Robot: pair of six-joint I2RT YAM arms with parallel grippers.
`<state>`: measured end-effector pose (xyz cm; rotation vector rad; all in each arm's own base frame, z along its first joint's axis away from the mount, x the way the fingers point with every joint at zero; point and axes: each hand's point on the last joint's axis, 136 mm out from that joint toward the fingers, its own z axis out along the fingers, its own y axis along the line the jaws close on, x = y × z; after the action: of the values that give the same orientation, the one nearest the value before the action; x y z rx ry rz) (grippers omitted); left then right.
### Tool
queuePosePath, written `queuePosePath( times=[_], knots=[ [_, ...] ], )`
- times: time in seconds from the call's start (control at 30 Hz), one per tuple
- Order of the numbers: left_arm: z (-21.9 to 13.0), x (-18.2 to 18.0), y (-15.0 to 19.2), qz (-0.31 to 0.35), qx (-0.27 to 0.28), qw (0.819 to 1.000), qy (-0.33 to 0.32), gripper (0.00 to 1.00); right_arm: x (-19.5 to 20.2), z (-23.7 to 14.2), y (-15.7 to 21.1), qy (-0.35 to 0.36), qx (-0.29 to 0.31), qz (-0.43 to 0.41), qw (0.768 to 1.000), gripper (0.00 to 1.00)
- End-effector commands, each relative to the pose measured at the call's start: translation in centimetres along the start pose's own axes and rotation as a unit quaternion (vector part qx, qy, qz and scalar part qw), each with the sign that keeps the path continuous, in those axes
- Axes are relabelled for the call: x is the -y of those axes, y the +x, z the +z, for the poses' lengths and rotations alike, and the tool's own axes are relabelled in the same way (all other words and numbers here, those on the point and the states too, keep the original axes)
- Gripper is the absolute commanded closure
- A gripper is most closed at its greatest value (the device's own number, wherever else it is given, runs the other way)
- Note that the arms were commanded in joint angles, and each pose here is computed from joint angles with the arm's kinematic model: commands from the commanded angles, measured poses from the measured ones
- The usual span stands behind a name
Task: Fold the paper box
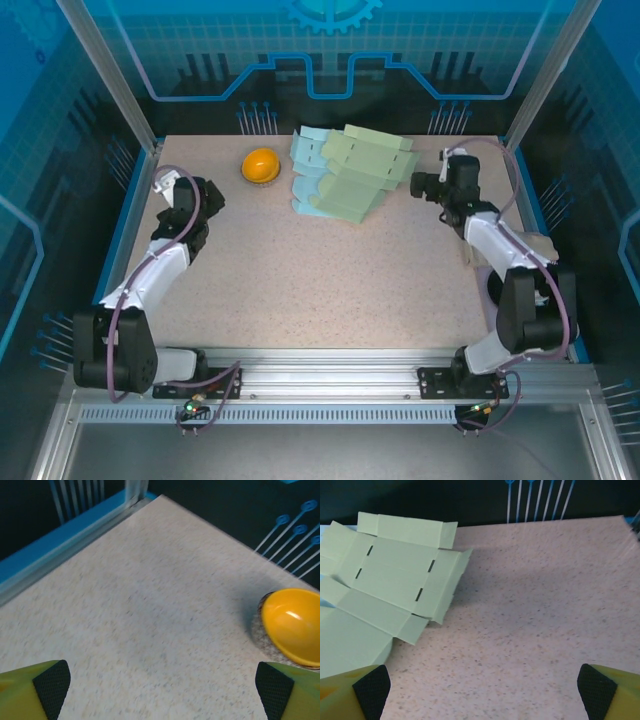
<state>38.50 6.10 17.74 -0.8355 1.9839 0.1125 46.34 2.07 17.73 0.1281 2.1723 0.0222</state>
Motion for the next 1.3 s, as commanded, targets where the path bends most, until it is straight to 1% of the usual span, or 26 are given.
queuePosePath(
  times=[0.0, 0.07, 0.17, 0.33, 0.47, 0.63, 0.7, 0.73, 0.77, 0.8, 0.9, 0.93, 0.97, 1.13, 1.27],
  knots=[
    [-0.9, -0.2, 3.8, -0.036, -0.089, 0.995, 0.016, 0.01, -1.6, 1.3, 5.2, -0.022, -0.137, 0.030, 0.990, 0.05],
    [-1.7, 2.6, 4.3, -0.040, -0.111, 0.989, 0.091, 0.01, -3.1, 2.4, 4.8, -0.054, -0.152, 0.047, 0.986, 0.09],
    [-2.7, 5.1, 5.1, -0.031, -0.133, 0.980, 0.145, 0.01, -4.5, 4.1, 4.3, -0.078, -0.164, 0.078, 0.980, 0.12],
    [-4.2, 8.0, 6.5, 0.010, -0.146, 0.969, 0.197, 0.01, -5.9, 7.4, 2.8, -0.101, -0.139, 0.092, 0.981, 0.14],
    [-4.5, 9.1, 7.3, 0.020, -0.152, 0.965, 0.211, 0.01, -5.7, 11.0, 2.8, -0.081, -0.148, 0.083, 0.982, 0.20],
    [-4.5, 10.4, 7.8, 0.029, -0.159, 0.960, 0.230, 0.01, -6.7, 14.3, 2.6, -0.100, -0.149, 0.061, 0.982, 0.39],
    [-4.5, 10.8, 7.8, 0.031, -0.161, 0.958, 0.234, 0.01, -7.0, 15.0, 2.2, -0.112, -0.148, 0.063, 0.981, 0.53],
    [-4.5, 10.9, 7.7, 0.031, -0.161, 0.958, 0.235, 0.01, -7.2, 15.2, 2.0, -0.114, -0.148, 0.059, 0.981, 0.63],
    [-4.6, 11.1, 7.7, 0.034, -0.162, 0.958, 0.236, 0.01, -7.3, 15.1, 1.7, -0.112, -0.145, 0.052, 0.982, 0.72],
    [-4.6, 11.2, 7.8, 0.036, -0.164, 0.957, 0.235, 0.01, -7.4, 14.9, 1.4, -0.107, -0.141, 0.044, 0.983, 0.77],
    [-5.0, 11.5, 7.3, 0.040, -0.161, 0.957, 0.239, 0.01, -6.9, 13.5, 0.2, -0.084, -0.126, 0.022, 0.988, 0.88],
    [-5.2, 11.6, 7.0, 0.039, -0.157, 0.957, 0.241, 0.01, -6.6, 12.8, -0.2, -0.075, -0.120, 0.019, 0.990, 0.95],
    [-5.4, 11.7, 7.0, 0.039, -0.158, 0.956, 0.243, 0.01, -6.2, 12.2, -0.7, -0.067, -0.114, 0.017, 0.991, 1.00],
    [-6.6, 11.8, 6.3, 0.038, -0.153, 0.955, 0.251, 0.01, -5.4, 8.0, -3.1, -0.059, -0.081, -0.001, 0.995, 1.00],
    [-8.0, 11.9, 5.4, 0.037, -0.145, 0.953, 0.265, 0.01, -5.4, 4.5, -5.1, -0.068, -0.057, -0.015, 0.996, 1.00]
  ],
)
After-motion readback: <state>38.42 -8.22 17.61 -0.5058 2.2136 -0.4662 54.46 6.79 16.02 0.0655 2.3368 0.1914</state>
